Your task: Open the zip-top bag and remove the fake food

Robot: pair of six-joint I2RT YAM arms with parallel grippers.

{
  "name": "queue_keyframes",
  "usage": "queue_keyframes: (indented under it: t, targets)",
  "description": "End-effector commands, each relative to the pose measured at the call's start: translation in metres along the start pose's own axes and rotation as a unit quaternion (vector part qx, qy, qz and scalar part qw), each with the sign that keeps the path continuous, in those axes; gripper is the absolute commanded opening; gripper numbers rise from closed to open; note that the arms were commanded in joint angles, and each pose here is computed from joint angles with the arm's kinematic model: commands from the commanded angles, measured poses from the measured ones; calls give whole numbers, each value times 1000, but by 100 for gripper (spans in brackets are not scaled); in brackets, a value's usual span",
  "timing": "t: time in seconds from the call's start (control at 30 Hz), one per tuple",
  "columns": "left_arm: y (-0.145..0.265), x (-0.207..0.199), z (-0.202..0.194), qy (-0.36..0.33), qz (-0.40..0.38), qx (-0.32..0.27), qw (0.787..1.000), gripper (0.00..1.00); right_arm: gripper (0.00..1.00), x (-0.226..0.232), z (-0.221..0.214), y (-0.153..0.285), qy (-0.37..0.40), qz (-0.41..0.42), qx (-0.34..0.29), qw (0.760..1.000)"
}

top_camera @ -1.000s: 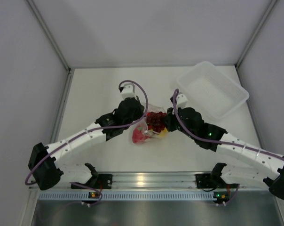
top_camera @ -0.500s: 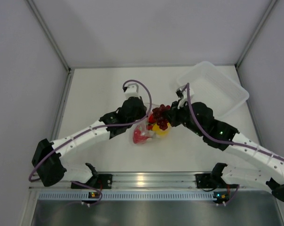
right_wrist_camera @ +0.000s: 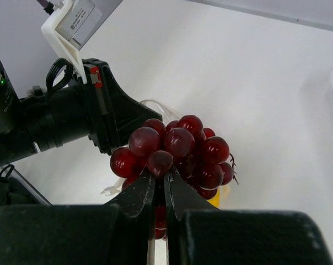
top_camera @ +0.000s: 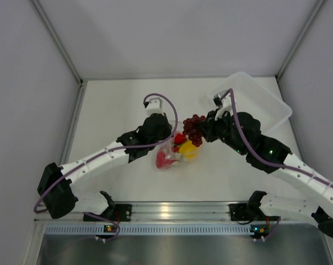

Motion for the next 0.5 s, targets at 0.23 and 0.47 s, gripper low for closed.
queue_keyframes:
  t: [0.23, 0.47]
  targets:
    - [3, -13, 15, 22, -22, -29, 999, 0, 0, -34, 43, 8, -7, -57, -27, 998]
    - [6, -14, 16, 21, -29, -29, 999, 0, 0, -88, 36, -8, -39, -109, -7, 993]
Point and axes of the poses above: each gripper's point midway between its finger pads, its own y axis back along the fingers, its own x axis along the line the jaws close on, z = x × y, the point moved 9 cm from there along y, back along the fingers, and after that the axes turned 13 degrees about y, right-handed, at the moved point
